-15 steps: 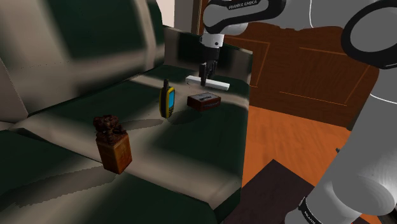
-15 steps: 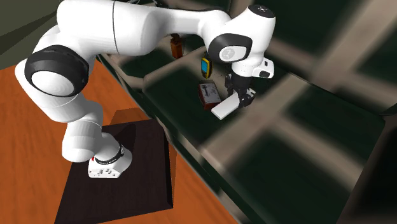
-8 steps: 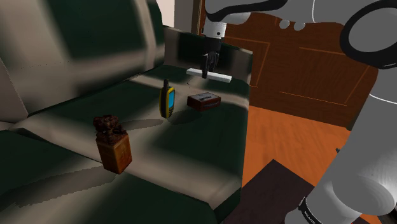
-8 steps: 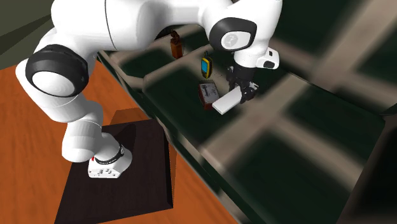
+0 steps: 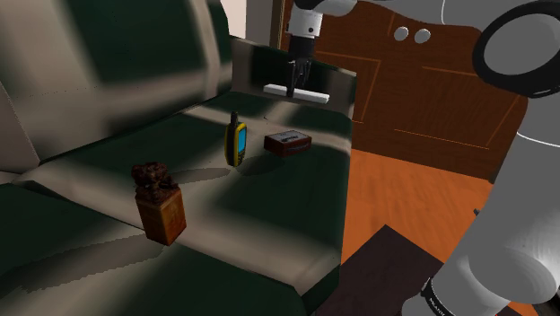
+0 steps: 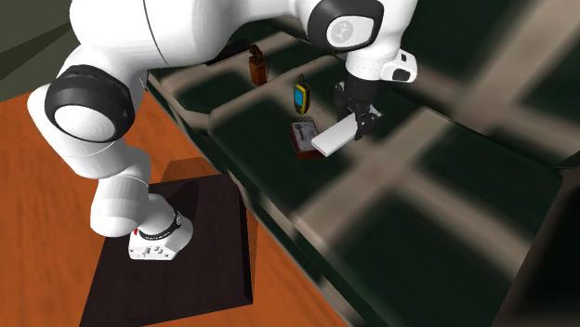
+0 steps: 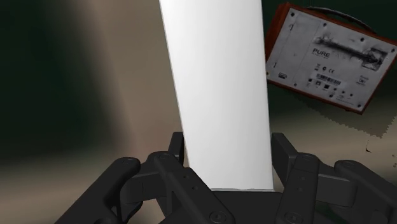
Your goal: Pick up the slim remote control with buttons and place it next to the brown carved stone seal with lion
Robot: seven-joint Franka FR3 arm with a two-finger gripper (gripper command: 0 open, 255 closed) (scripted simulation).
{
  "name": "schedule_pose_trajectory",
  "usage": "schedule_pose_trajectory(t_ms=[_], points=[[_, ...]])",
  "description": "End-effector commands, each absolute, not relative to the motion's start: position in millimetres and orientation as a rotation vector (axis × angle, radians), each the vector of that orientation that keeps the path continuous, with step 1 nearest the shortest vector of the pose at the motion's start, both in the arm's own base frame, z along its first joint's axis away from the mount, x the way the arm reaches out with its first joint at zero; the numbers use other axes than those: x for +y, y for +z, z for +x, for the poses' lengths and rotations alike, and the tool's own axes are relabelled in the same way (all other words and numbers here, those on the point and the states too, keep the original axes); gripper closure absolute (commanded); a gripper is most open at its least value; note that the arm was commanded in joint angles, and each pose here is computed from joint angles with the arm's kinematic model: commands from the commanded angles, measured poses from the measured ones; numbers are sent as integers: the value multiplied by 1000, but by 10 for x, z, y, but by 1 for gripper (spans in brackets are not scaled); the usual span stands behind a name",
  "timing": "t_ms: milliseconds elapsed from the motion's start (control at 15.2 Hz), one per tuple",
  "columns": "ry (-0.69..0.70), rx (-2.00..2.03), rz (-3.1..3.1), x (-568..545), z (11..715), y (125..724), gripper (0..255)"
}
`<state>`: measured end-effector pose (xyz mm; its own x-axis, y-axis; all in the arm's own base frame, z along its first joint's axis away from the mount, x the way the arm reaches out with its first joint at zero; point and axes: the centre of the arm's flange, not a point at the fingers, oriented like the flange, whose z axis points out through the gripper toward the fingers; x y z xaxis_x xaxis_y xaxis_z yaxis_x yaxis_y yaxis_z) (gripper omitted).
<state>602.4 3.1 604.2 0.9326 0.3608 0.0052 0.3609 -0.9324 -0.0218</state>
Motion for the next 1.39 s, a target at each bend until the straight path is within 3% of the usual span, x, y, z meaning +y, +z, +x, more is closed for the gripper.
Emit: schedule_pose_trajectory(t_ms=[0, 792, 1320], points=[[-2, -573, -3066, 33, 6012, 6155, 255], [-2, -573, -3066, 33, 6012, 6766, 255], [-2, -573, -3066, 926, 5448, 6768, 255]])
